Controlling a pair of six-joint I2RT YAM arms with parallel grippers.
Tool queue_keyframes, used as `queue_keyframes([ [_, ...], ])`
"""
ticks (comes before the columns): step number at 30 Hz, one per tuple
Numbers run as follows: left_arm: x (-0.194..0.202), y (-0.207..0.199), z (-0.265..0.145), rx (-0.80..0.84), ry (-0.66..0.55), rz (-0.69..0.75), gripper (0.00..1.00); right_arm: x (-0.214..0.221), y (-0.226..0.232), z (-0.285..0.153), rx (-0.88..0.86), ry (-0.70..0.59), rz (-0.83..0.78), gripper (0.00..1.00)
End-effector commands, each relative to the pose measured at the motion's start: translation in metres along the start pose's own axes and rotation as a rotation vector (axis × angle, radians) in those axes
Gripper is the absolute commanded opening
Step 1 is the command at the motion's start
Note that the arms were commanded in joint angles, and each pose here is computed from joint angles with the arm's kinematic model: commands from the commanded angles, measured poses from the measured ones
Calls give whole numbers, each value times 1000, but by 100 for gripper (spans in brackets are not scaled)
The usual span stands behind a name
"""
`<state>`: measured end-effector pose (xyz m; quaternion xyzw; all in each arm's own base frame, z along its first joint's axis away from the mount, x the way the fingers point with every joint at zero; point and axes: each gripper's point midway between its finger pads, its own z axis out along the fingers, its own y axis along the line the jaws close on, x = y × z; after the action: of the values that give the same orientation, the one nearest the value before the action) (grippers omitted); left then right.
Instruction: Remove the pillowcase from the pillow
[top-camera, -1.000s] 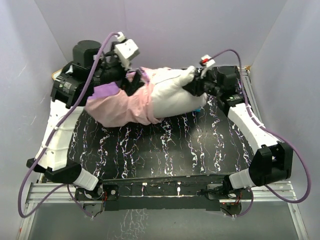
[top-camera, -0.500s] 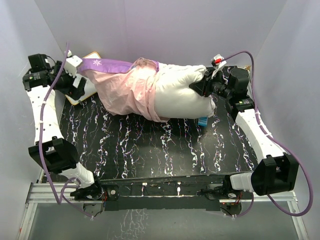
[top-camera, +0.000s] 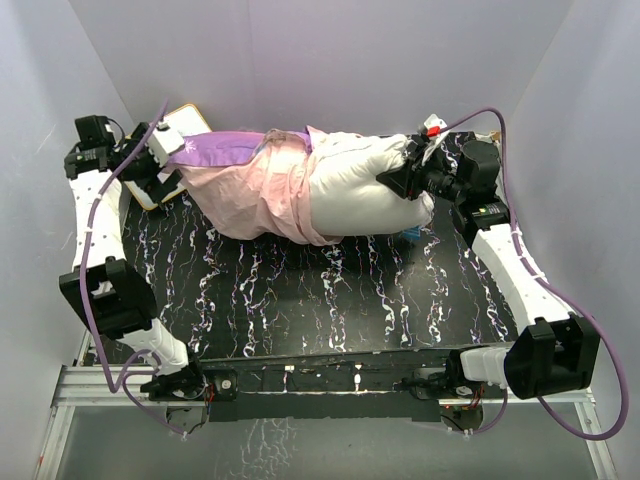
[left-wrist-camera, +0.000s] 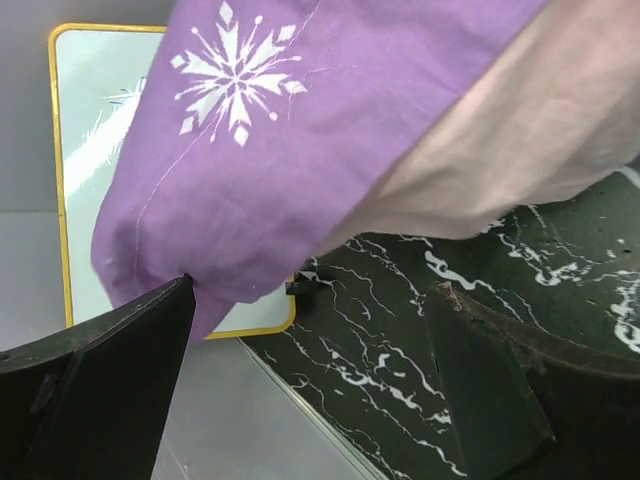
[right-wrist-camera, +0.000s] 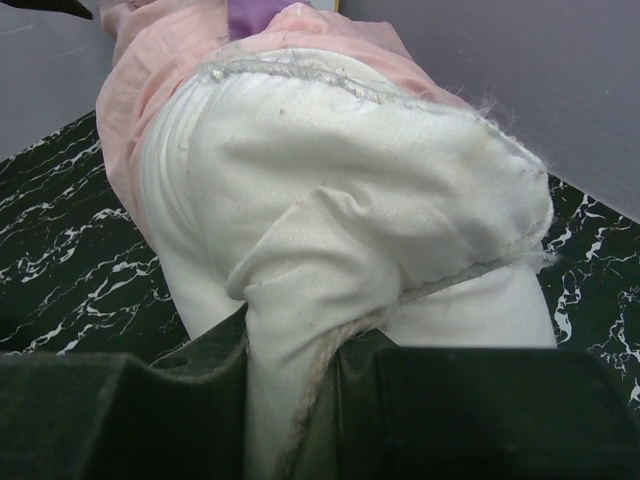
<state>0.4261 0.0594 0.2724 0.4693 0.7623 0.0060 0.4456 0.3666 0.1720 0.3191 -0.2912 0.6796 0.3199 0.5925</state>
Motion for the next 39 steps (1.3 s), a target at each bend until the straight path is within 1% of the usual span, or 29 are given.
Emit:
queue_keyframes([
  [1, -5, 36, 13, -144, -43, 176, 96, -53, 16, -1, -96, -130, -140, 8],
  [2, -10, 49, 18, -210, -56, 222, 96, -56, 19, -1, -115, -134, -146, 8],
  [4, -12, 63, 28, -294, -60, 274, 96, -58, 23, 0, -149, -135, -144, 8],
  [6, -14, 72, 35, -339, -69, 286, 97, -56, 26, 0, -167, -127, -141, 8],
  [8, -16, 81, 41, -365, -82, 264, 97, -54, 28, -1, -180, -113, -142, 8],
  [9, -16, 82, 43, -364, -85, 255, 97, -53, 28, 0, -186, -105, -142, 8],
  [11, -10, 73, 50, -298, -67, 262, 97, -52, 26, 1, -187, -95, -141, 8],
  [13, -4, 57, 57, -219, -57, 269, 93, -54, 23, 3, -176, -95, -133, 8],
  [14, -1, 47, 58, -167, -48, 275, 88, -57, 21, 5, -170, -97, -130, 8],
  [15, 1, 39, 59, -119, -38, 272, 80, -59, 20, 6, -166, -100, -122, 8],
  [16, 5, 29, 61, -72, -24, 255, 71, -63, 19, 6, -165, -106, -121, 8],
  [17, 8, 23, 62, -41, -11, 236, 60, -66, 18, 7, -162, -113, -118, 8],
  [18, 12, 19, 62, -17, 3, 221, 43, -71, 18, 7, -158, -124, -117, 8],
  [19, 17, 16, 63, -3, 22, 206, 19, -75, 16, 8, -147, -134, -113, 8],
  [20, 20, 18, 63, -11, 38, 187, 6, -79, 13, 8, -129, -144, -107, 8],
  [21, 21, 21, 62, -35, 50, 155, 0, -84, 10, 8, -108, -154, -102, 8],
  [23, 26, 35, 57, -114, 77, 100, 0, -96, -2, 8, -32, -178, -80, 8],
  [26, 37, 53, 43, -203, 104, 81, 0, -111, -24, 0, 91, -220, -19, 8],
  [29, 49, 77, 17, -314, 110, 15, 0, -128, -43, -17, 181, -302, 50, 8],
  [34, 60, 90, -31, -367, 57, -141, 0, -145, -71, -47, 355, -424, 156, 8],
  [35, 61, 91, -41, -380, 47, -162, 0, -147, -84, -58, 412, -446, 172, 8],
  [39, 70, 95, -80, -441, 25, -210, 0, -154, -106, -85, 560, -534, 266, 8],
])
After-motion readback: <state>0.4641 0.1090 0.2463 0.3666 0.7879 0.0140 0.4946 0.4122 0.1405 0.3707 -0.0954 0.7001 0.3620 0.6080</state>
